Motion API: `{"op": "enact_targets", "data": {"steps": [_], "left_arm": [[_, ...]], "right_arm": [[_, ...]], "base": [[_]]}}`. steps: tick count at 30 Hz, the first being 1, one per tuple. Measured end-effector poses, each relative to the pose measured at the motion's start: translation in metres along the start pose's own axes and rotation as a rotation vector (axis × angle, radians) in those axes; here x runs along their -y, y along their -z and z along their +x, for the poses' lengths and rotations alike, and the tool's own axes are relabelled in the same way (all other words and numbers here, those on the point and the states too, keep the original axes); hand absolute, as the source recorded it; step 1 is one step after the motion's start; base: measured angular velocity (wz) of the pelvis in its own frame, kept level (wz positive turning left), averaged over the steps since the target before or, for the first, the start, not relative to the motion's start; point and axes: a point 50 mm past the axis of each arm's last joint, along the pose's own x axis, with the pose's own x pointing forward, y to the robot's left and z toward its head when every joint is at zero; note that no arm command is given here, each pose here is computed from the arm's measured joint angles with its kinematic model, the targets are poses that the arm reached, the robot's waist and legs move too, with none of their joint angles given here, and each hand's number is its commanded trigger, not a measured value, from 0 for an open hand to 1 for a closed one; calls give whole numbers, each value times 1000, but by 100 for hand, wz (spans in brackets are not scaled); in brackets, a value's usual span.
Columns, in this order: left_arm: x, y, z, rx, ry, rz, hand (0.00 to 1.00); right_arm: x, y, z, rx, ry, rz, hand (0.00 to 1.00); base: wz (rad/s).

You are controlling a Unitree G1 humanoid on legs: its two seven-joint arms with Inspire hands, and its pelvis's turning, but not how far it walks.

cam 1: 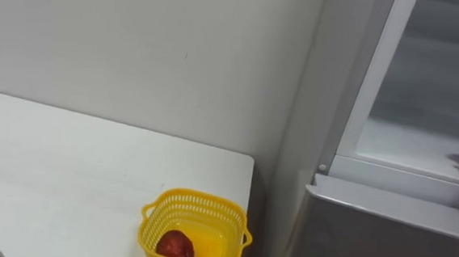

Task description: Retrieve from the upper fridge

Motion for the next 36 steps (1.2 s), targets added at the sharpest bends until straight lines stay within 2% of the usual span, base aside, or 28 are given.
{"op": "enact_targets", "data": {"steps": [2,3,4,5,36], "left_arm": [[-1,1,0,-1,-4,-11,0],[-2,1,0,-1,-6,-16,0],[-3,1,-1,-1,-7,-17,0],[-3,2,-1,-2,-9,-16,0],[-13,0,-2,-2,-42,-6,0]], "right_arm": [[-1,-2,3,-14,-23,-15,2],[0,-2,3,-14,-25,-16,19],[0,-4,4,-10,-30,-16,67],[-1,-6,5,-7,-40,-15,100],[-9,-29,13,44,-141,-124,100]], "base": [[-6],[0],[0],[0],[1]]}}
